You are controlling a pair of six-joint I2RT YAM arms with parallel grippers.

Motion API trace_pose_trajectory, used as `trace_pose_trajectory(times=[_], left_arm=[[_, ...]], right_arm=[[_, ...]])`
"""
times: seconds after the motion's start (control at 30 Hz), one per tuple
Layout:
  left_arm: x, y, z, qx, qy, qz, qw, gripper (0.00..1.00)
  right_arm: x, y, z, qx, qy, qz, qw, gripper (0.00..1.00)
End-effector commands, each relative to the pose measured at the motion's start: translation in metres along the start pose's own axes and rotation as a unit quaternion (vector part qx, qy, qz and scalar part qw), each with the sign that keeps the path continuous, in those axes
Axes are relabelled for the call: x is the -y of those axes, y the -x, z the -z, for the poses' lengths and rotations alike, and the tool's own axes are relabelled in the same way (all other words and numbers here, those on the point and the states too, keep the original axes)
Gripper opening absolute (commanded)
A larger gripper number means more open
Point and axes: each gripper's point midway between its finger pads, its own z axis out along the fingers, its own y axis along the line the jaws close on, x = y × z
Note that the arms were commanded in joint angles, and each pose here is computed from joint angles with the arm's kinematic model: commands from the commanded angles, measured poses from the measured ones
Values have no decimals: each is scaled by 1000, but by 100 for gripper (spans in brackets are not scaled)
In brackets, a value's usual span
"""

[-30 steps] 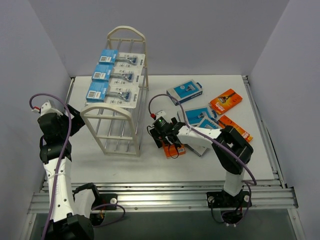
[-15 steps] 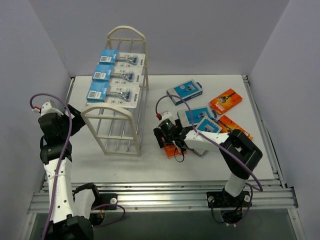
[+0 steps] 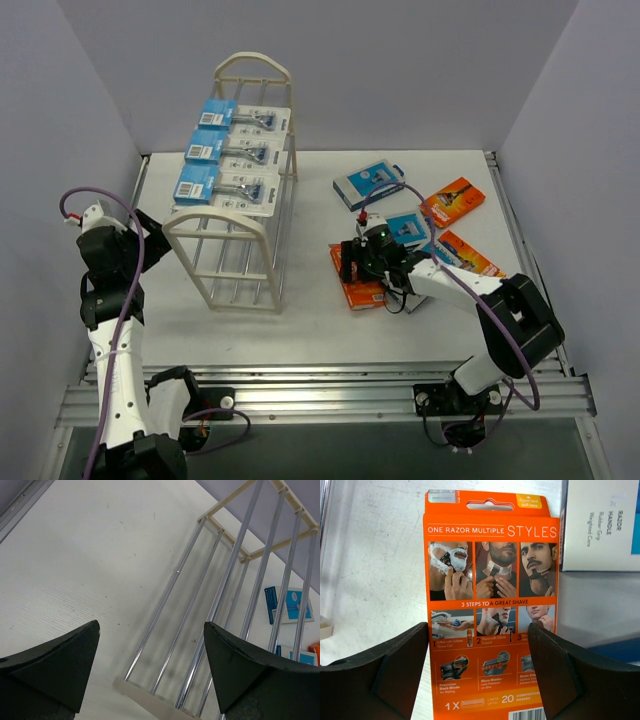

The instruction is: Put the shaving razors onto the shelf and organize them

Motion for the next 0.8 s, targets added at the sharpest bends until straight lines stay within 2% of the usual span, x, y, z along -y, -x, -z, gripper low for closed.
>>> trace_pose_trajectory(times=[0.0,0.27,0.77], left_arm=[[7,7,5,13,-11,-9,1000,94],[7,7,5,14,-11,-9,1000,94],[7,6,4,11,-12,-9,1000,94]], right_arm=[[10,-12,13,-24,16,-38,999,73],[28,-3,30,8,53,-111,992,69],[82,20,60,75,53,-211,973,67]])
